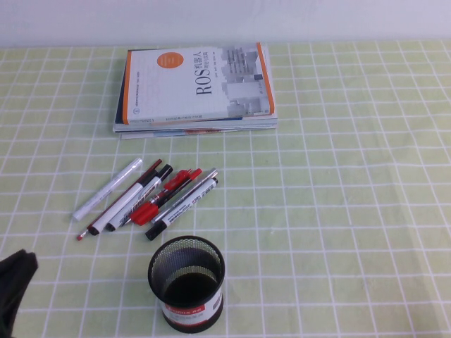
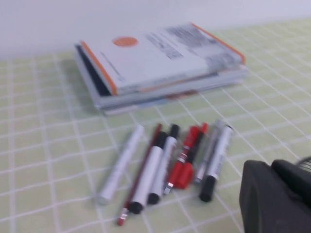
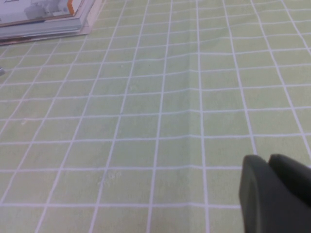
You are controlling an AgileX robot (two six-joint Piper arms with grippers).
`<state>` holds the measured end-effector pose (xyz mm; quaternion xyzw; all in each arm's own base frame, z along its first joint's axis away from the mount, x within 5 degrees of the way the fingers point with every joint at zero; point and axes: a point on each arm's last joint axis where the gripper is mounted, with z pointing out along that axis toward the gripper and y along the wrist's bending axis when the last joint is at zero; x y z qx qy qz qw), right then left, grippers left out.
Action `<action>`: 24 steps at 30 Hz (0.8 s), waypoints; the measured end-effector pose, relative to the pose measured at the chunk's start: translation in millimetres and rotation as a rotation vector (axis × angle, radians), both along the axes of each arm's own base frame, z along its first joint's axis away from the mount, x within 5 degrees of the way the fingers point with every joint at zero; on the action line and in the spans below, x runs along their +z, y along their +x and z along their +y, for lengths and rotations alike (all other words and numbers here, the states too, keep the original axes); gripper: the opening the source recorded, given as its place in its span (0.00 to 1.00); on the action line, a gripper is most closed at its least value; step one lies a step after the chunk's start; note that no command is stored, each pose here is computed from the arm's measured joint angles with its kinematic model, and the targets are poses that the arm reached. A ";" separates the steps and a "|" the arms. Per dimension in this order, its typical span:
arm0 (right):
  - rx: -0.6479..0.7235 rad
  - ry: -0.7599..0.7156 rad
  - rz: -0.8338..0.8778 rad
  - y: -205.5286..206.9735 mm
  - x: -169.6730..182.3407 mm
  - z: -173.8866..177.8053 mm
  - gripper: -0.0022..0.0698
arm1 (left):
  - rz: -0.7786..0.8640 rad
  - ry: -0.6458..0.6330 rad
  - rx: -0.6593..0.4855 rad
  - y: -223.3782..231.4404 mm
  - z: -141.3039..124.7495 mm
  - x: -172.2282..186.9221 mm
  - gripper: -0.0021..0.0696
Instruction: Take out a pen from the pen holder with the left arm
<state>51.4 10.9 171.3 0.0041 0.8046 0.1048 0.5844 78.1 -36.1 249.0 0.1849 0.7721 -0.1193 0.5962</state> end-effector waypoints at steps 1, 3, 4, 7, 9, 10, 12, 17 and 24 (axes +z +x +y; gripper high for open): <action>0.000 0.000 0.000 0.0 0.0 0.0 0.01 | -0.026 -0.011 0.025 -4.3 4.1 -4.4 0.03; 0.000 0.000 0.000 0.0 0.0 0.0 0.01 | -0.086 -0.033 0.086 -11.8 11.8 -12.9 0.03; 0.000 0.000 0.000 0.0 0.0 0.0 0.01 | -0.112 -0.042 0.112 -14.4 14.6 -16.0 0.03; 0.000 0.000 0.000 0.0 0.0 0.0 0.01 | -0.184 -0.062 0.205 -21.3 22.5 -27.5 0.03; 0.000 0.000 0.000 0.0 0.0 0.0 0.01 | -0.210 -0.074 0.265 -24.2 26.5 -34.0 0.03; 0.000 0.000 0.000 0.0 0.0 0.0 0.01 | -0.214 -0.081 0.291 -24.7 27.9 -36.0 0.03; 0.000 0.000 0.000 0.0 0.0 0.0 0.01 | -0.207 -0.089 0.329 -23.8 29.8 -42.0 0.03; 0.000 0.000 0.000 0.0 0.0 0.0 0.01 | -0.182 -0.091 0.348 -21.7 30.6 -55.5 0.03; 0.000 0.000 0.000 0.0 0.0 0.0 0.01 | -0.143 -0.069 0.346 -22.0 30.5 -59.9 0.03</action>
